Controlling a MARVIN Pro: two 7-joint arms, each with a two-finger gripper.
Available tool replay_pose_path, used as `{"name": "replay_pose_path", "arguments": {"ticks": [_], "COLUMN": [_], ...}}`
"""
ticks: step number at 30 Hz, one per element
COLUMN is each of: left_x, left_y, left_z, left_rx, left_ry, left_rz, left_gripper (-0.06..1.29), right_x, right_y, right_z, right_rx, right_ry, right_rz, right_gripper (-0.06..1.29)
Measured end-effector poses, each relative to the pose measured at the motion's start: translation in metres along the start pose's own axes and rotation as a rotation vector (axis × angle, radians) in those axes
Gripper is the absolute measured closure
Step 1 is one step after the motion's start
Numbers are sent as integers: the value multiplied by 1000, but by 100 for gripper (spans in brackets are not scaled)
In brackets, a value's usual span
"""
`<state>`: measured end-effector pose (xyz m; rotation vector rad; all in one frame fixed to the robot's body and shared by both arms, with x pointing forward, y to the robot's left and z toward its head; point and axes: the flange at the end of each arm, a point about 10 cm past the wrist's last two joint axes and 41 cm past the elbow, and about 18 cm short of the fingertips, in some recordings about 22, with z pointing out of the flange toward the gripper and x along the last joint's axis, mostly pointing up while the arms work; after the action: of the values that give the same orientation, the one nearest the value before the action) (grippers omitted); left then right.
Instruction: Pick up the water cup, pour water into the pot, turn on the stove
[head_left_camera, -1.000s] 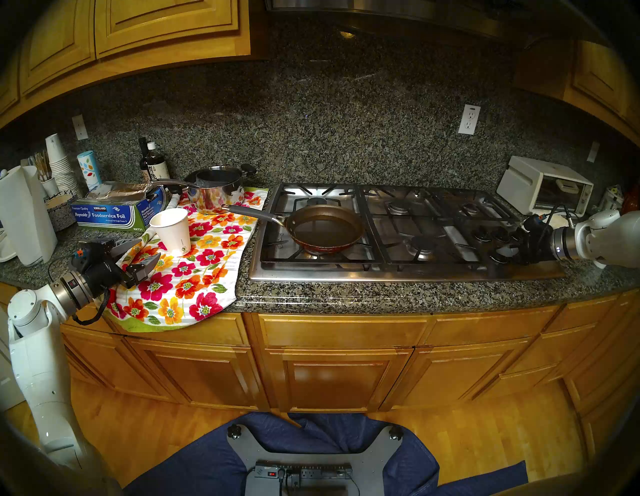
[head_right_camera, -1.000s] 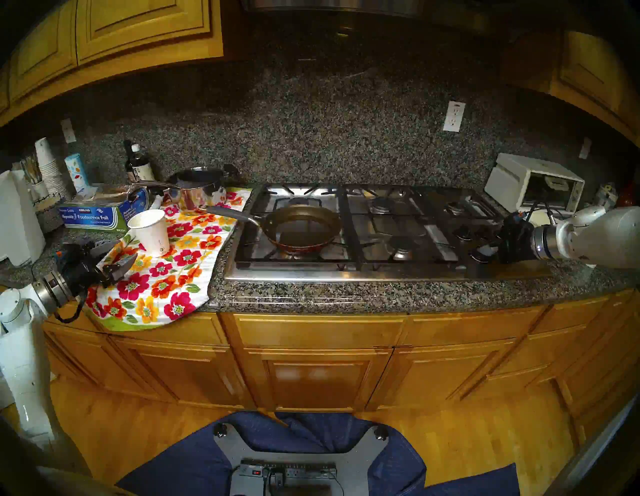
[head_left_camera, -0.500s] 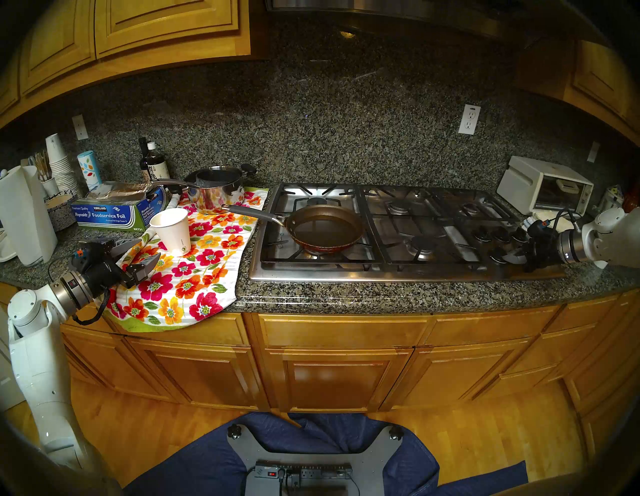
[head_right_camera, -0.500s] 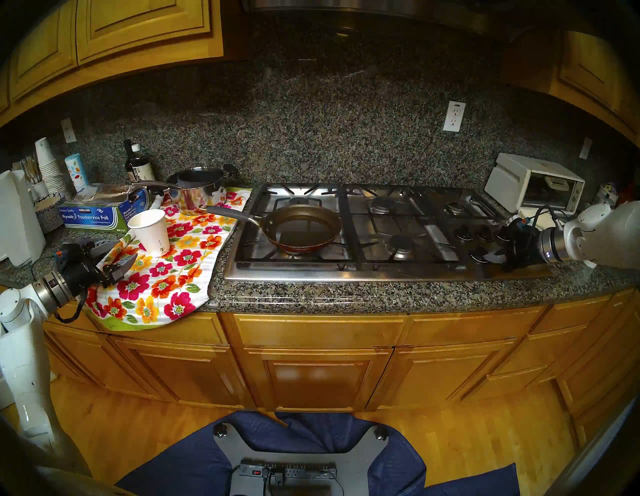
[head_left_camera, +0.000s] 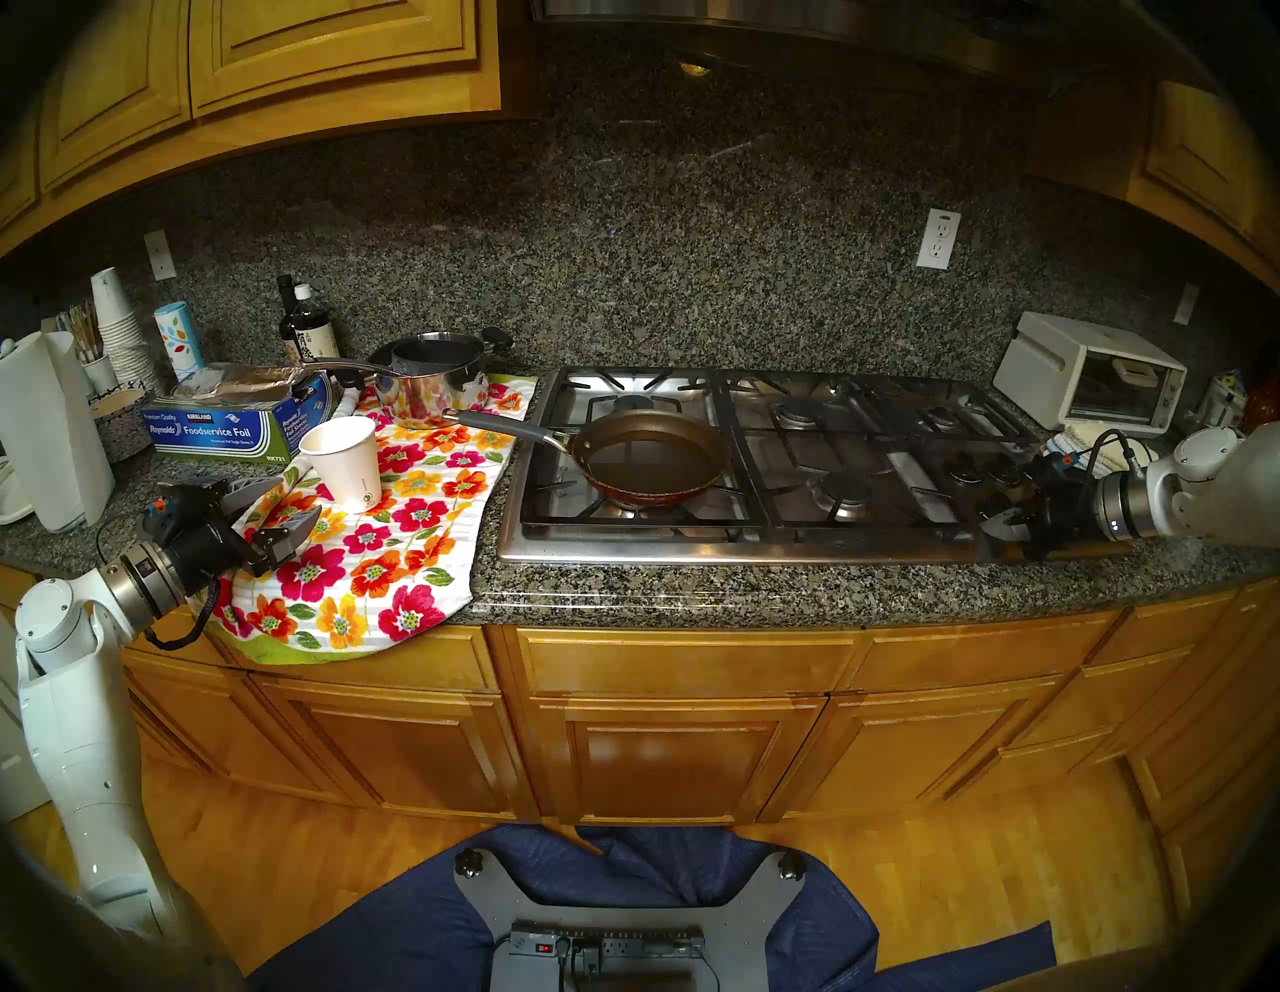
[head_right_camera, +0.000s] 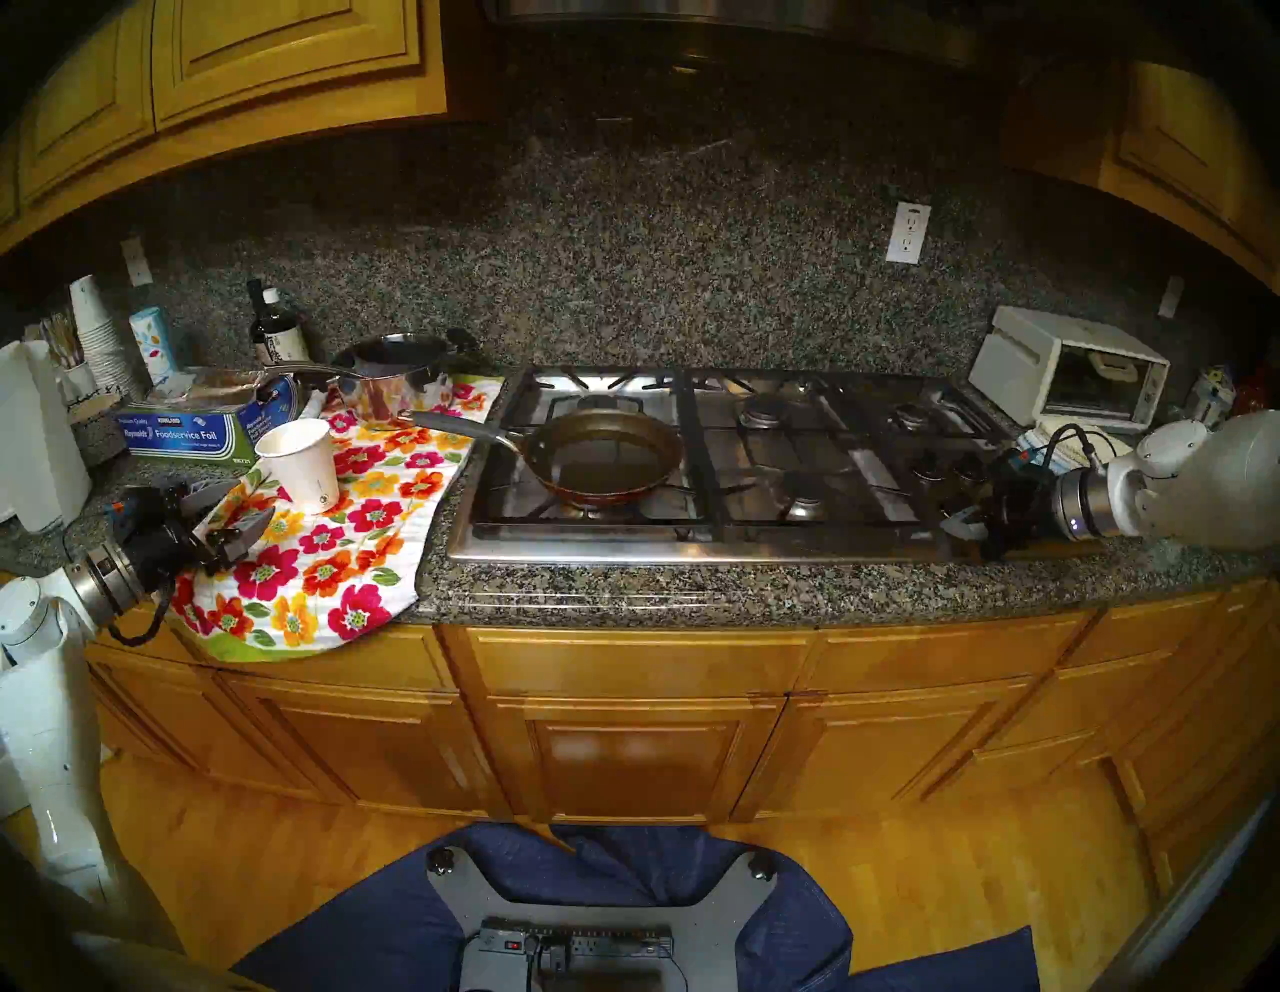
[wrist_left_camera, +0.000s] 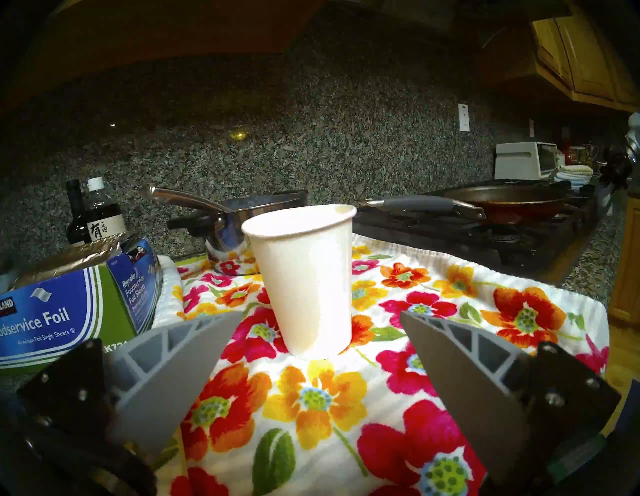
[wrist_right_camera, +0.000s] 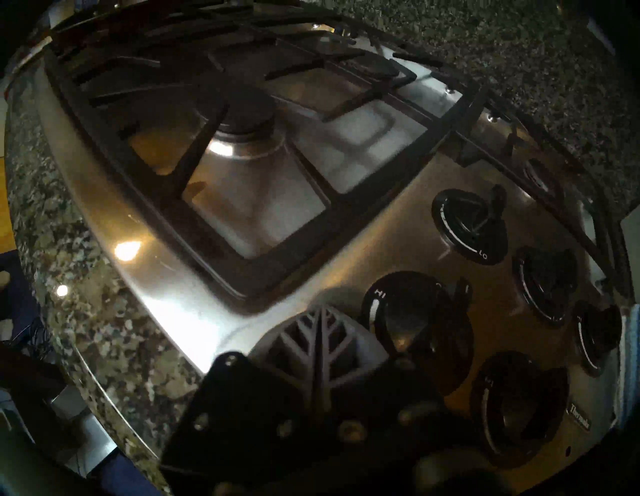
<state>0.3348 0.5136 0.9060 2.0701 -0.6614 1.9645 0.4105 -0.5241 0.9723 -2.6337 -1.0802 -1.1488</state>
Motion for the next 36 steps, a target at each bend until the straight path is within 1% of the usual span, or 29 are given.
{"name": "replay_pose_path", "arguments": {"ticks": [6, 8, 10, 11, 12, 13, 14, 15, 16, 17, 18, 19, 20, 24, 31, 34, 36], "left_x": [0, 0, 0, 0, 0, 0, 0, 0, 0, 0, 0, 0, 0, 0, 0, 0, 0], "left_y": [0, 0, 0, 0, 0, 0, 0, 0, 0, 0, 0, 0, 0, 0, 0, 0, 0], "left_z": [0, 0, 0, 0, 0, 0, 0, 0, 0, 0, 0, 0, 0, 0, 0, 0, 0], "left_rx": [0, 0, 0, 0, 0, 0, 0, 0, 0, 0, 0, 0, 0, 0, -1, -1, -1], "left_ry": [0, 0, 0, 0, 0, 0, 0, 0, 0, 0, 0, 0, 0, 0, 0, 0, 0], "left_rz": [0, 0, 0, 0, 0, 0, 0, 0, 0, 0, 0, 0, 0, 0, 0, 0, 0], "left_gripper": [0, 0, 0, 0, 0, 0, 0, 0, 0, 0, 0, 0, 0, 0, 0, 0, 0], "right_x": [-2, -4, -5, -5, -6, -6, -8, -9, -10, -10, -11, -11, -10, -4, 4, 6, 5], "right_y": [0, 3, 6, 8, 10, 11, 12, 12, 13, 14, 14, 15, 16, 20, 28, 30, 31], "right_z": [-8, -15, -19, -22, -26, -28, -30, -32, -34, -36, -37, -39, -40, -45, -51, -52, -52], "right_rx": [6, -1, -11, -17, -22, -23, -26, -27, -28, -29, -30, -32, -34, -49, -85, -100, -115], "right_ry": [-35, -56, -64, -68, -75, -79, -87, -92, -97, -99, -102, -104, -103, -88, -41, -23, -7], "right_rz": [-3, 7, 13, 18, 26, 31, 42, 49, 58, 63, 69, 79, 87, 123, 206, 250, 291], "right_gripper": [127, 127, 127, 126, 122, 108, 86, 76, 40, 31, 17, 6, 2, 1, 1, 1, 1]}}
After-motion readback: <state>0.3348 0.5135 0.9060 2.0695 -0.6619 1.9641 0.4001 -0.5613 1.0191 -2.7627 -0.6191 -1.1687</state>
